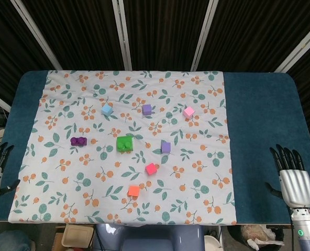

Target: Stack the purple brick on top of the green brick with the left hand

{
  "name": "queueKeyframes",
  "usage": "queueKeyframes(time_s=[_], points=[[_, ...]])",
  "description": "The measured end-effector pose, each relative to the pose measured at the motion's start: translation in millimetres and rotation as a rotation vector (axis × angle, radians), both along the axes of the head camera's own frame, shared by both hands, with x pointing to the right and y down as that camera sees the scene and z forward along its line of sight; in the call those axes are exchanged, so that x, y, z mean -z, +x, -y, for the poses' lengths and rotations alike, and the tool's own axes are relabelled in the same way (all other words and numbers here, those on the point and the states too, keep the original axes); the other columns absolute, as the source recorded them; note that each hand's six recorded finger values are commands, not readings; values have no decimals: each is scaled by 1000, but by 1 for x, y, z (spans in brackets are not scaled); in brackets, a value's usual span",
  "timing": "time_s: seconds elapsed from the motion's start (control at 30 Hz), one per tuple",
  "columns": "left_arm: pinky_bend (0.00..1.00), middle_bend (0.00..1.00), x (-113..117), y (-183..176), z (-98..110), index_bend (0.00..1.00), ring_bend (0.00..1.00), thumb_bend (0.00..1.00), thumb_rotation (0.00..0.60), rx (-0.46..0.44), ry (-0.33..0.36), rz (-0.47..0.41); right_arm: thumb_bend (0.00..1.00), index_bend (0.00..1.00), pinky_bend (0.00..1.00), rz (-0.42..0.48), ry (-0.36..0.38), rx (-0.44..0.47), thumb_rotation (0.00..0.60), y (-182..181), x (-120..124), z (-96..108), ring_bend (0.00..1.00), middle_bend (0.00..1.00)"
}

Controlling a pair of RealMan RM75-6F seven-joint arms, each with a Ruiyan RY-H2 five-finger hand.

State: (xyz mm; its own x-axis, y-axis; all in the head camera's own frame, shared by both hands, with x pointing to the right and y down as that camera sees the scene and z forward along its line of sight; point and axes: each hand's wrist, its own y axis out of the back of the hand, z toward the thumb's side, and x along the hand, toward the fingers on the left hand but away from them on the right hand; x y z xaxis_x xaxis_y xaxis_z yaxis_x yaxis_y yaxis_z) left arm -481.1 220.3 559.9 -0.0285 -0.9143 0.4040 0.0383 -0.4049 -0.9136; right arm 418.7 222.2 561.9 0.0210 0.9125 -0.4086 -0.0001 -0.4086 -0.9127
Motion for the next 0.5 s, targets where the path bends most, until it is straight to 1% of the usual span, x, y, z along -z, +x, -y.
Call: queueKeyframes(time_s=[0.27, 0.43, 0.5], points=[[104, 52, 0, -2, 0, 88, 0, 225, 600, 9, 2, 11, 190, 0, 0, 3, -1, -3, 600, 0, 0, 0, 0, 2], [114, 104, -1, -3, 1, 98, 0, 225, 600, 11, 3, 12, 190, 0, 0, 5, -4, 1, 600, -2, 0, -1, 0, 2], [114, 135, -1, -1, 2, 125, 0, 225, 600, 8, 12, 11, 191, 0, 0, 9, -6, -3, 600, -2, 0, -2, 0, 2]])
